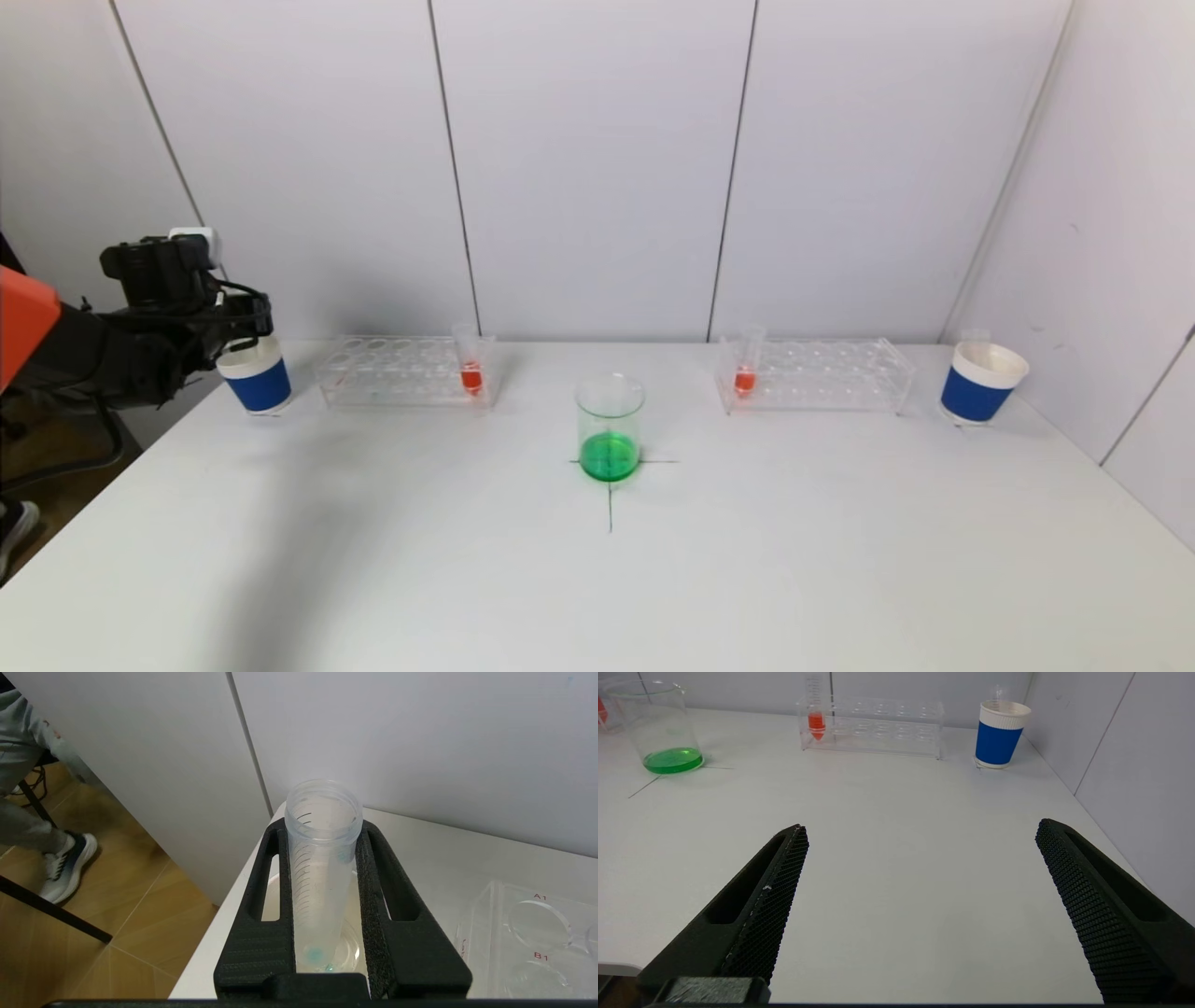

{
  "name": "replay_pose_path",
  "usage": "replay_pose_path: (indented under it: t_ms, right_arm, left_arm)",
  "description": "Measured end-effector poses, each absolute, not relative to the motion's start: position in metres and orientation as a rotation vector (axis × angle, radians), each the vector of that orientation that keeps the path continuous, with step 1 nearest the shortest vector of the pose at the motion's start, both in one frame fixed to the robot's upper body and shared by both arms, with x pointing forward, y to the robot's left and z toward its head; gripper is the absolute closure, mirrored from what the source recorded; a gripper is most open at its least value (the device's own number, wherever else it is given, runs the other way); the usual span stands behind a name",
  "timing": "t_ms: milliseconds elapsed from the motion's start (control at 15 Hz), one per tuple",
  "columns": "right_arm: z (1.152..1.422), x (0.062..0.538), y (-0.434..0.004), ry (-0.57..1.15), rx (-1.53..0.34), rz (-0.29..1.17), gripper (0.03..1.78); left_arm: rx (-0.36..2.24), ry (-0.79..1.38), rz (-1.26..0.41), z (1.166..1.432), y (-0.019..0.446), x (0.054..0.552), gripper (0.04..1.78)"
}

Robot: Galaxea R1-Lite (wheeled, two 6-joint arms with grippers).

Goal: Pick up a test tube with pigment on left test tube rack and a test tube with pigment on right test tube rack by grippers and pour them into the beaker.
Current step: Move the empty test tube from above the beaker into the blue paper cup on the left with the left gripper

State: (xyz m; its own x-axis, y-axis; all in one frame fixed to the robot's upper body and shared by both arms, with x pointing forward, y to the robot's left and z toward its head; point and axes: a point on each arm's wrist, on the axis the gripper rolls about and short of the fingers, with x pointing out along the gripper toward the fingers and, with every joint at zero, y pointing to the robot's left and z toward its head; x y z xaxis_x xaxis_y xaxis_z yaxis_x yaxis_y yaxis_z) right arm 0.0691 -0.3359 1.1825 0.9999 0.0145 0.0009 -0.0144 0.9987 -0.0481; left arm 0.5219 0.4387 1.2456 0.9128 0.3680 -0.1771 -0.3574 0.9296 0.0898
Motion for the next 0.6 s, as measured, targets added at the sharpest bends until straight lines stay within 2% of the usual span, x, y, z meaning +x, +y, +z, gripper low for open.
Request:
replay_pose_path:
  t_ms: [600]
  right_arm:
    - [1.1825, 0.0691, -0.3359, -0.001, -0.048, 0.014, 0.04]
  left_arm:
    - [0.052, 0.213, 0.366, 1.2360, 0.4379, 0.5187, 1.40]
